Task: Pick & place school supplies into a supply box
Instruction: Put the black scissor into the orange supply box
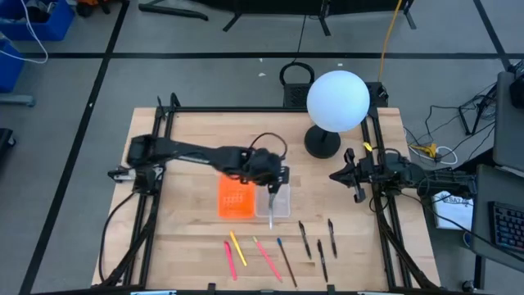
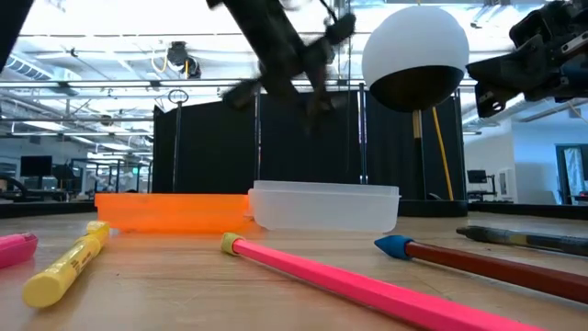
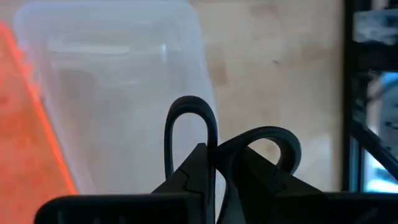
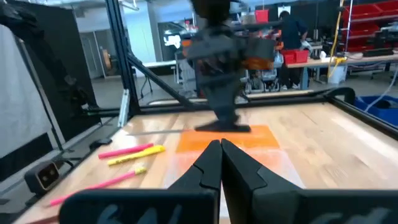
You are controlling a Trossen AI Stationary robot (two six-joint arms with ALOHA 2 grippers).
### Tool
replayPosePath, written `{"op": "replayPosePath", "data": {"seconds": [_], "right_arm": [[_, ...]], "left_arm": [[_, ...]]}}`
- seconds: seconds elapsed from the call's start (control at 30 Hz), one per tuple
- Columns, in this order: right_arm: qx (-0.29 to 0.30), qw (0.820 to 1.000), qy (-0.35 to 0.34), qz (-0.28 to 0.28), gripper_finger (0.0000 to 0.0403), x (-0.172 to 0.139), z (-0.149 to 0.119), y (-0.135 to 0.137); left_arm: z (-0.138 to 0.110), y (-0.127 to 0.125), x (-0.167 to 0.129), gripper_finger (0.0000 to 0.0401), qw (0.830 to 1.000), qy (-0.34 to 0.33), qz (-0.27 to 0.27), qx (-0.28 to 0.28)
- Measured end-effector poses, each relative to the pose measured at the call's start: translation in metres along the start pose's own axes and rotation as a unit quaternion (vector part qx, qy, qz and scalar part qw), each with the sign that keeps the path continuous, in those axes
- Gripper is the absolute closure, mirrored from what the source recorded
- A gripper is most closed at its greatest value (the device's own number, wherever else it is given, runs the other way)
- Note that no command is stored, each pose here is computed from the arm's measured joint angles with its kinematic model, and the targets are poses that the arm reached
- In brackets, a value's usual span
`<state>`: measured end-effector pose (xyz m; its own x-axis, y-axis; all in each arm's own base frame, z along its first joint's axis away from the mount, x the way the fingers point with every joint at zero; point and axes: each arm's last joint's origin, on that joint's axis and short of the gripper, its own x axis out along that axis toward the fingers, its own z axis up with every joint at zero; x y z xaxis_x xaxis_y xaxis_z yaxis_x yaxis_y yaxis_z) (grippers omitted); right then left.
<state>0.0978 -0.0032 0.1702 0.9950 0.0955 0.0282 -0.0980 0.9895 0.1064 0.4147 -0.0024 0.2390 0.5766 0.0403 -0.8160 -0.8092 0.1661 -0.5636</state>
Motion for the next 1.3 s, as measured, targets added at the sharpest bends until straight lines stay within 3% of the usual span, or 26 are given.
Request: {"op": "replayPosePath", "data": {"seconds": [0.2,0.47,0.93,1.3], "right_arm": [[0.008,1.0,0.007,-0.001,0.0403,0.001,-0.001,0.0],[0.009,1.0,0.006,-0.001,0.0403,0.001,-0.001,0.0],[0.016,1.0,-0.006,0.003,0.0403,0.001,0.001,0.0],[0.016,1.0,-0.003,0.003,0.0403,0.001,0.001,0.0]], "left_arm": [[0.03,-0.001,0.032,0.0343,0.998,0.018,0.058,0.033],[0.048,0.008,0.045,0.0343,0.991,0.013,0.129,0.034],[0.047,0.009,0.046,0.0343,0.989,-0.021,0.142,0.025],[0.03,0.009,0.054,0.0343,0.987,-0.036,0.157,0.027]]}}
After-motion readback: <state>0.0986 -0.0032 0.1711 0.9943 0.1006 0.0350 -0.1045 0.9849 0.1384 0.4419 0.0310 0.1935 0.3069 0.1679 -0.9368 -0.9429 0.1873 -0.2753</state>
